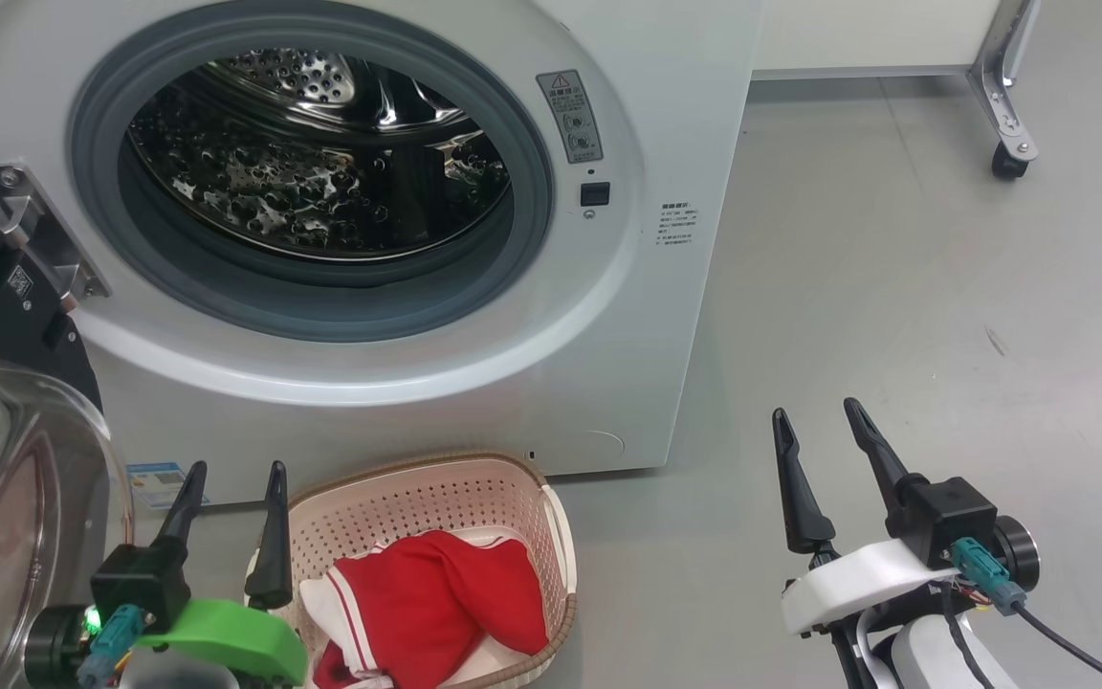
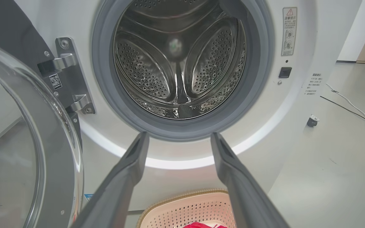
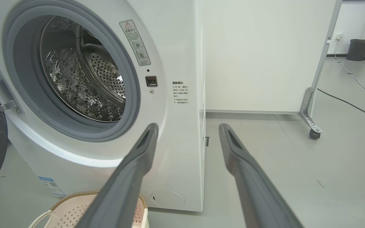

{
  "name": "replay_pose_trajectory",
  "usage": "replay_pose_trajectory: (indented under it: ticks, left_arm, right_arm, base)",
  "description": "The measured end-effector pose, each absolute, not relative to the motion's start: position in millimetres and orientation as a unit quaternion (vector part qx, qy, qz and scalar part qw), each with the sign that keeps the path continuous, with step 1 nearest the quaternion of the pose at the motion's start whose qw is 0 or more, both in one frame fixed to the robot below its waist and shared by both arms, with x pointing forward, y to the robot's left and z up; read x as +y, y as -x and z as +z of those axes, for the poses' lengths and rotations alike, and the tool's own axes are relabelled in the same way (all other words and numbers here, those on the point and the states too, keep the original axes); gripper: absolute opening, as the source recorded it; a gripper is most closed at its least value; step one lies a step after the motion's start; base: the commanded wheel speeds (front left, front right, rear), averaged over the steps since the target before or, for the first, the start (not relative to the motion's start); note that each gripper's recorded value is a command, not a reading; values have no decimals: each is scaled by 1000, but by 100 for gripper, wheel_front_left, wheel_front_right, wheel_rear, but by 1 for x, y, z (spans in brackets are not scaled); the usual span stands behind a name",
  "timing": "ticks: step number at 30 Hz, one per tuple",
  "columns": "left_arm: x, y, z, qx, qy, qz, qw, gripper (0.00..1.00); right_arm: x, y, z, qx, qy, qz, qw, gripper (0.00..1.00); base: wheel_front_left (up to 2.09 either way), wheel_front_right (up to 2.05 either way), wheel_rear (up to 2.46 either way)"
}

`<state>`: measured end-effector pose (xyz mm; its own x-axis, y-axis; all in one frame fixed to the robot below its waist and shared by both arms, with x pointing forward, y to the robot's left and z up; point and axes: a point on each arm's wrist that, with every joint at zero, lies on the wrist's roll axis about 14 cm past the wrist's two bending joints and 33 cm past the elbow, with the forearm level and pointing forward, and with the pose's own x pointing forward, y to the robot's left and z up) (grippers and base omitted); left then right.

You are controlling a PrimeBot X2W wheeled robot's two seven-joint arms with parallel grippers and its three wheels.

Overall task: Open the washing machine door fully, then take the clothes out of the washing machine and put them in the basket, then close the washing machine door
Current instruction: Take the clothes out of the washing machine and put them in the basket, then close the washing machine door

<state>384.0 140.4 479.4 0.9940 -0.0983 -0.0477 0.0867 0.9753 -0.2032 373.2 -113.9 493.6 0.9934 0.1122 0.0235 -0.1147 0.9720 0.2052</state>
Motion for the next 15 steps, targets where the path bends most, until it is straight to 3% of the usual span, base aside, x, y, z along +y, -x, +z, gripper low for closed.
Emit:
replay_pose_trajectory:
  ticks: [15]
  left_arm:
    - [139,-372,482,38,99,-46,993,100]
  right_arm:
    - [-116,-369,490,-2,-104,55,993,100]
  base:
    - [0,0,0]
